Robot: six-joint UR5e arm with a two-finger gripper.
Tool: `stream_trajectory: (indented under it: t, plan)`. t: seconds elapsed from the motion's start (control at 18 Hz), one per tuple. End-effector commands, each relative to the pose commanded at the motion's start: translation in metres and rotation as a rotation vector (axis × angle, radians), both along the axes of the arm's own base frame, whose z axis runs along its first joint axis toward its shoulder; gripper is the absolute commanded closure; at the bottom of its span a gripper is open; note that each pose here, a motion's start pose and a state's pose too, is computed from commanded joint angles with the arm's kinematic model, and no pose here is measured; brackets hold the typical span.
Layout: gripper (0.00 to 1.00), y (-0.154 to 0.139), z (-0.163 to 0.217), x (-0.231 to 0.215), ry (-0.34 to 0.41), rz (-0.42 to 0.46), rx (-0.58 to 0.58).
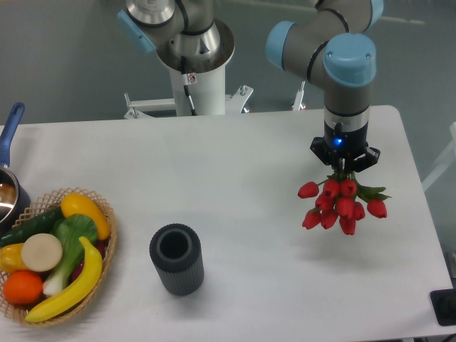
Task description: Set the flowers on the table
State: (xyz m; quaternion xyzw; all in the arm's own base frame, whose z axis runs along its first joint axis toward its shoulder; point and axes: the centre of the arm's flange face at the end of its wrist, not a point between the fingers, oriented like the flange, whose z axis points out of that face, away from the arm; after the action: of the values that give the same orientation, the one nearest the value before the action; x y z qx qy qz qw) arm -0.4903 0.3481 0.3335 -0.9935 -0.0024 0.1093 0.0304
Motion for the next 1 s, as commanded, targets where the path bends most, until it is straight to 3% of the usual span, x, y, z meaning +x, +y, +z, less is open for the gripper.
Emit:
stream_trajectory:
  t: [0.39, 0.61, 0.78, 0.83, 0.89, 0.94, 1.0]
  plan:
    - [0.93, 0.006, -0.018, 0.006, -0.035, -0.006, -0.007]
    - [0.84, 0.006, -0.033, 0.012, -0.064, -0.012, -0.018]
    - [0.54, 0.017, -0.038, 0.019, -0.076, -0.035, -0.018]
    - [0.49, 0.019, -0.040, 0.021, -0.083, -0.039, -0.014]
    - [0.36, 0.020, -0.041, 0.020, -0.084, -0.042, -0.008]
    - [0.12, 0.021, -0.042, 0.019, -0.085, -0.040, -0.009]
    - [0.00, 0.023, -0.042, 0.020, -0.083, -0.040, -0.007]
